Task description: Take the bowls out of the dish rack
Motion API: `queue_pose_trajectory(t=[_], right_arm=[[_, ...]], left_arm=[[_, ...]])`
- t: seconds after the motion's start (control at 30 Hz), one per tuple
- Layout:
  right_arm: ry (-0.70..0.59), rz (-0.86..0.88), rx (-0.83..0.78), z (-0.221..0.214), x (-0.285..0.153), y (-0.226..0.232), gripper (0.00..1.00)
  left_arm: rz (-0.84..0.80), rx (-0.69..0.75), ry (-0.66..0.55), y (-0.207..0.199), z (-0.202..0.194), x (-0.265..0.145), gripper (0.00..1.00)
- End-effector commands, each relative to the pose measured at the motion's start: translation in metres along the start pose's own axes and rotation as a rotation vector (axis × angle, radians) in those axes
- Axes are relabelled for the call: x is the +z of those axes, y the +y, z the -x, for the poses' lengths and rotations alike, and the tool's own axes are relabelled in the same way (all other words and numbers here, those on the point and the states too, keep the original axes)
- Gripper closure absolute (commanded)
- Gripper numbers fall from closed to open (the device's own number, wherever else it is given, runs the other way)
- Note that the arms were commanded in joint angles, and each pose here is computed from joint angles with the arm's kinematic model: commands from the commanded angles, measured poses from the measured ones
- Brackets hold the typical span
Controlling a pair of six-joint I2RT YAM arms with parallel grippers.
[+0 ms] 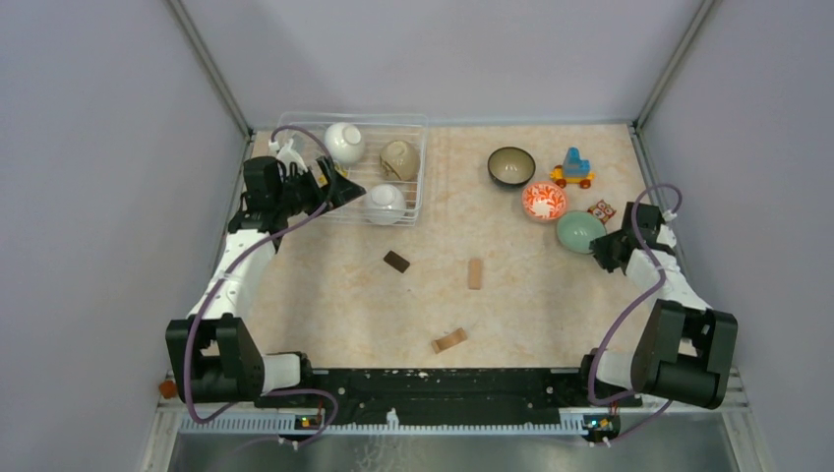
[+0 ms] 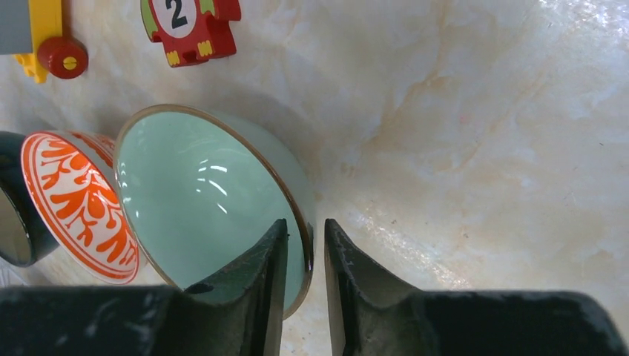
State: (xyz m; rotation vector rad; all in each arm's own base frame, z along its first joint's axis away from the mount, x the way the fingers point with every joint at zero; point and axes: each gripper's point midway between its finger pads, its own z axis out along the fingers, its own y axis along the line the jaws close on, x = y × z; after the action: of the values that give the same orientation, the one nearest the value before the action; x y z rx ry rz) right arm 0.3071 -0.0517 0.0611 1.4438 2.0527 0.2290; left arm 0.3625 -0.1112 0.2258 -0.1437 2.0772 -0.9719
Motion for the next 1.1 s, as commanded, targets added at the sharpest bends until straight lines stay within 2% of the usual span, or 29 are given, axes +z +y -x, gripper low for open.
queue_pose_trajectory(t=[0.0, 0.03, 0.17, 0.23, 0.33, 0.77, 1.07], right_arm=[[-0.127, 0.056, 0.007, 0.036, -0.014, 0.024, 0.70], [-0.137, 0.053, 0.003, 0.039, -0.016, 0.024, 0.67], [-0.172, 0.051, 0.005, 0.045, -0.024, 0.023, 0.41], [-0.185, 0.051, 0.002, 0.048, -0.028, 0.023, 0.33], [-0.201, 0.056, -0.003, 0.051, -0.034, 0.024, 0.27], [-0.298, -0.034, -0.012, 0.078, -0.061, 0.019, 0.25], [-0.444, -0.033, -0.078, 0.111, -0.106, 0.029, 0.23]], left_arm=[[-0.021, 0.085, -0.056, -0.013, 0.012, -0.008, 0.01], [-0.018, 0.089, -0.058, -0.014, 0.012, -0.009, 0.01], [-0.010, 0.105, -0.061, -0.015, 0.011, -0.008, 0.01], [-0.010, 0.108, -0.058, -0.016, 0.010, -0.008, 0.01], [-0.014, 0.110, -0.054, -0.017, 0.009, -0.007, 0.01], [0.000, 0.143, -0.073, -0.022, 0.015, -0.013, 0.01], [0.009, 0.172, -0.092, -0.026, 0.020, -0.019, 0.01]])
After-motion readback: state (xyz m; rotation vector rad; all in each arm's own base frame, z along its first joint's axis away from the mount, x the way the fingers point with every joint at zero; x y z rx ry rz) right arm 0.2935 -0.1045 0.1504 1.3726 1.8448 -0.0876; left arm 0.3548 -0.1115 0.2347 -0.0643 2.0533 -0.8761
